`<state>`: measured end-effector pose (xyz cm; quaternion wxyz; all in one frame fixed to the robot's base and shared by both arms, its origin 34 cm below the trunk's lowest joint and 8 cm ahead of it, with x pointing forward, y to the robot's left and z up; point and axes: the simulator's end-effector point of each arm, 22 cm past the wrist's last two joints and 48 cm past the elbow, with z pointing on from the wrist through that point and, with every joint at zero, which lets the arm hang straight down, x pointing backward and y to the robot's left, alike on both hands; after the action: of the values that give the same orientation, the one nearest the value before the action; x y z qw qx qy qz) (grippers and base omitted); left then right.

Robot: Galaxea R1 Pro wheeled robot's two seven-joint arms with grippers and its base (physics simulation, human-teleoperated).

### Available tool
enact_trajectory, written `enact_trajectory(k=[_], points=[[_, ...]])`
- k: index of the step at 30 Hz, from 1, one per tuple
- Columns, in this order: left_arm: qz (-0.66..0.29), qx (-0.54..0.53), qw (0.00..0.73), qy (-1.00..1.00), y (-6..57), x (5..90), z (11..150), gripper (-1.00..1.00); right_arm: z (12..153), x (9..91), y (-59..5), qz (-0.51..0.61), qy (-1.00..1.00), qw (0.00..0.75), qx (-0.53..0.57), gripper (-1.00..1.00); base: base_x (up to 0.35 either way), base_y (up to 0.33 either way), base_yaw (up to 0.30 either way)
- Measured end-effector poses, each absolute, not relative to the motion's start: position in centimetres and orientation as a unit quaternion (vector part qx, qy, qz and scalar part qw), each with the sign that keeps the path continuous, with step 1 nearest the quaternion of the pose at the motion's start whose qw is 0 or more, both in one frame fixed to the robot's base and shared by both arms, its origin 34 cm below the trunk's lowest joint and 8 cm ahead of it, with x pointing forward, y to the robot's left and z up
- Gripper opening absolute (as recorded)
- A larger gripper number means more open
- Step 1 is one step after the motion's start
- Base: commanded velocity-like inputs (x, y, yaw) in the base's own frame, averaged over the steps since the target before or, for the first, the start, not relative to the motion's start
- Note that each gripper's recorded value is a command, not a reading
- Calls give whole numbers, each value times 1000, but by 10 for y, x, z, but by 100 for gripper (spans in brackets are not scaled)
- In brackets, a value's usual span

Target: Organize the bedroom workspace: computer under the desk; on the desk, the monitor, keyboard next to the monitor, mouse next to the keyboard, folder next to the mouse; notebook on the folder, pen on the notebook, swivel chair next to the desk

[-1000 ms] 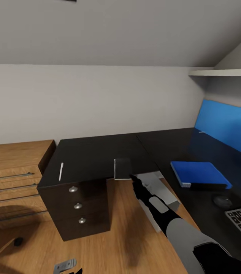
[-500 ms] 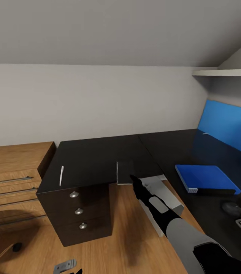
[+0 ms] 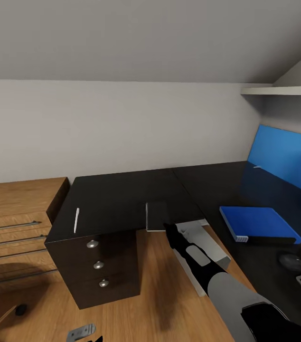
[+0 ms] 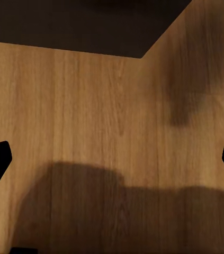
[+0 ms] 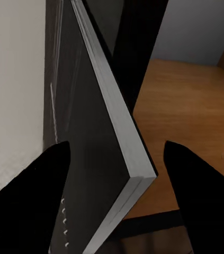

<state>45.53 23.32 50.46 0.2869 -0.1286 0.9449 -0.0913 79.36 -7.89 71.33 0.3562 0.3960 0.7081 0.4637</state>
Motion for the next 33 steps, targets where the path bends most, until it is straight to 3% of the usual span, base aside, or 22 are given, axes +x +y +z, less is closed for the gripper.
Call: enact_trajectory(k=[25, 33], points=[[-74, -134, 285, 946, 240, 457, 540, 100, 754, 799, -79, 470, 703, 361, 394, -100, 0, 0, 0], [-65, -138, 279, 948, 243, 450, 546, 100, 779, 807, -91, 467, 688, 391, 395, -100, 0, 0, -182]])
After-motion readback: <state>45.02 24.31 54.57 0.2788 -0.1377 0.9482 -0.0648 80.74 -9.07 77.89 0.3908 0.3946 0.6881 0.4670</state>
